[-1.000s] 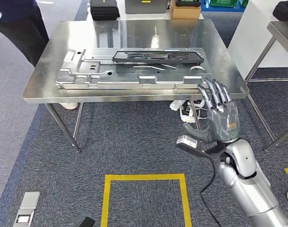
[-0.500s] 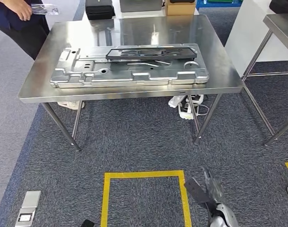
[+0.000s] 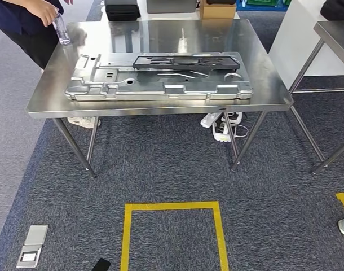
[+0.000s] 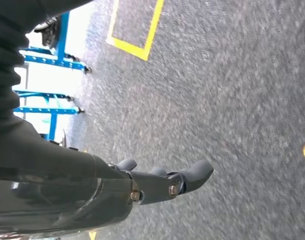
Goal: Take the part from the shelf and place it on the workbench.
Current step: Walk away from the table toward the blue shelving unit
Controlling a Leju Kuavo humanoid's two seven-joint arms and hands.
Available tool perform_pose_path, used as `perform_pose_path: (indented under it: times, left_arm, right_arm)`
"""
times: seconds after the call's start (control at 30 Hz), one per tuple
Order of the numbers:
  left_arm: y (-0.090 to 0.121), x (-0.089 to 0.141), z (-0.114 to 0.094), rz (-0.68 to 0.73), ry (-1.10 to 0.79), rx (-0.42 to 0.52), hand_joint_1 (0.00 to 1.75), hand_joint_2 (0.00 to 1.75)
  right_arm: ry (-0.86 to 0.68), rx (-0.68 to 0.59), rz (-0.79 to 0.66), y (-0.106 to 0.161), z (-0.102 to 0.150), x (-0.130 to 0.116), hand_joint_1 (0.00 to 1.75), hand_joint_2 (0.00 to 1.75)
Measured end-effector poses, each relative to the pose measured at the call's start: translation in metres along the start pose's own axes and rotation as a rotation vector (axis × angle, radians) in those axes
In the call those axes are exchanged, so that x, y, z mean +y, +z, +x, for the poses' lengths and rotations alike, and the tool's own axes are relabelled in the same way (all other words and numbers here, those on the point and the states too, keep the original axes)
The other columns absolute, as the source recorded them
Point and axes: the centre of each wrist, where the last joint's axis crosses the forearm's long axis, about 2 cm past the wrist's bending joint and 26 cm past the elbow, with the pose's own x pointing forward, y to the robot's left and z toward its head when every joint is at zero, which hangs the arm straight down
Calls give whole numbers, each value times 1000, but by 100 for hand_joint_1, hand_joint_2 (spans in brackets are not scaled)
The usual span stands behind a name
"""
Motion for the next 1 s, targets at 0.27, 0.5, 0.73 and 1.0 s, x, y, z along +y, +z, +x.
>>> perform_pose_path:
  times: [0.27, 0.5, 0.73, 1.0]
  left_arm:
    - [-5, 13, -1, 14, 67, -4, 0, 175]
    - [-11, 25, -10, -9, 138, -19, 0, 175]
    - [-11, 14, -57, -93, 193, 39, 0, 175]
    - [-9, 6, -99, -170, 249, 80, 0, 44]
  right_arm:
    - [-67, 24, 52, 0, -31, 22, 0, 175]
    - [-156, 38, 94, 1, -48, 33, 0, 175]
    - [-274, -50, 79, 0, -30, 18, 0, 175]
    - [-390, -151, 62, 0, -13, 0, 0, 0]
